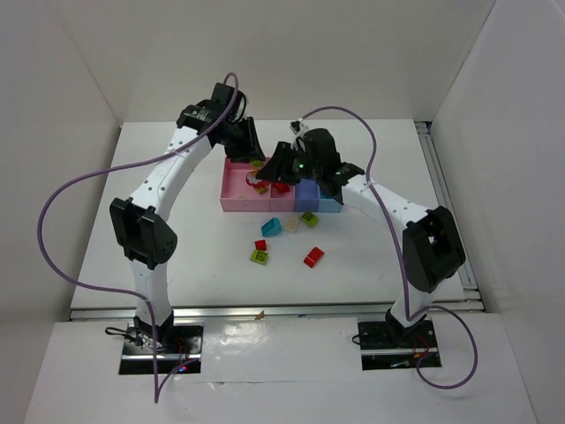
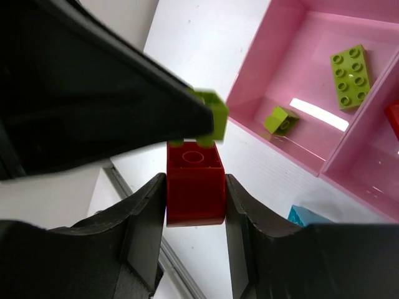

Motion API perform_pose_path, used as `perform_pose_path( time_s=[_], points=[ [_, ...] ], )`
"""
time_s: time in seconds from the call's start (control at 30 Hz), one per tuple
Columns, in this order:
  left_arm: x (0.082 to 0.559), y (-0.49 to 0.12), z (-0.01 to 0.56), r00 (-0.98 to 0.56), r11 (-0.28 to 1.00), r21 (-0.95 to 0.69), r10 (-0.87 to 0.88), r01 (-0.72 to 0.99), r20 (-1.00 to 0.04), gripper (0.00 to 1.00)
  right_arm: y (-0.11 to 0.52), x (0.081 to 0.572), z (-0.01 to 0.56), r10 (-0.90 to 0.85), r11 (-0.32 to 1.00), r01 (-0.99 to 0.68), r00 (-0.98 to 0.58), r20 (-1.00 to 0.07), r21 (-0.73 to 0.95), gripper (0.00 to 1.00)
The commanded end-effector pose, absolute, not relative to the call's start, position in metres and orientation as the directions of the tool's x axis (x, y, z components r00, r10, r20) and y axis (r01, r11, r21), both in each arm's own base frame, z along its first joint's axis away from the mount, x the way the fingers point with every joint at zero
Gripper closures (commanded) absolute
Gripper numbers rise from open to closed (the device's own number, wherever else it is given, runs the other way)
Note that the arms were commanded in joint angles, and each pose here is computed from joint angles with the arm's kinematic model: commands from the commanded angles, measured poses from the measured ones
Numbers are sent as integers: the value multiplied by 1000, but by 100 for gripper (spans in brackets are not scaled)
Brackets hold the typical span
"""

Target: Sort the legos into containers by color

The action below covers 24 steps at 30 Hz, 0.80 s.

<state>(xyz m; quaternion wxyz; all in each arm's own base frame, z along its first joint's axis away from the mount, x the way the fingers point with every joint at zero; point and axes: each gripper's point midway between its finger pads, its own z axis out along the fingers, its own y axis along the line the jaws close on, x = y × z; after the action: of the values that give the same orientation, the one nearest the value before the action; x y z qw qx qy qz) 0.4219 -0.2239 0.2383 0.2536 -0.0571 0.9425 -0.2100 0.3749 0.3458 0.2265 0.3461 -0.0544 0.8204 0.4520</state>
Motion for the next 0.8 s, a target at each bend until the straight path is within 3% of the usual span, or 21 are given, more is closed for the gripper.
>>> perform_pose_path(
  time_s=[0.0, 0.23, 0.4, 0.63, 0.7, 0.77],
  points=[
    [445, -221, 250, -835, 891, -453, -247, 3, -492, 100, 343, 370, 220, 199, 606, -411, -751, -630, 681, 100],
    [466, -205, 224, -828, 908, -416, -275, -57, -488, 100, 316, 377, 202, 206, 741, -309, -741, -640, 596, 100],
    [476, -183, 183, -829, 953, -280, -251, -120, -499, 100, 284, 416, 207, 280, 848, -178, -650, -707, 500, 99],
    [484, -173, 154, -845, 966, -220, -227, -134, -484, 100, 276, 459, 207, 274, 876, -157, -615, -739, 456, 98],
    [483, -173, 141, -859, 968, -206, -222, -140, -461, 86, 272, 471, 194, 265, 892, -131, -623, -736, 433, 98],
    [484, -169, 141, -861, 968, -212, -221, -135, -458, 55, 276, 482, 189, 254, 900, -127, -625, -738, 417, 98]
  ],
)
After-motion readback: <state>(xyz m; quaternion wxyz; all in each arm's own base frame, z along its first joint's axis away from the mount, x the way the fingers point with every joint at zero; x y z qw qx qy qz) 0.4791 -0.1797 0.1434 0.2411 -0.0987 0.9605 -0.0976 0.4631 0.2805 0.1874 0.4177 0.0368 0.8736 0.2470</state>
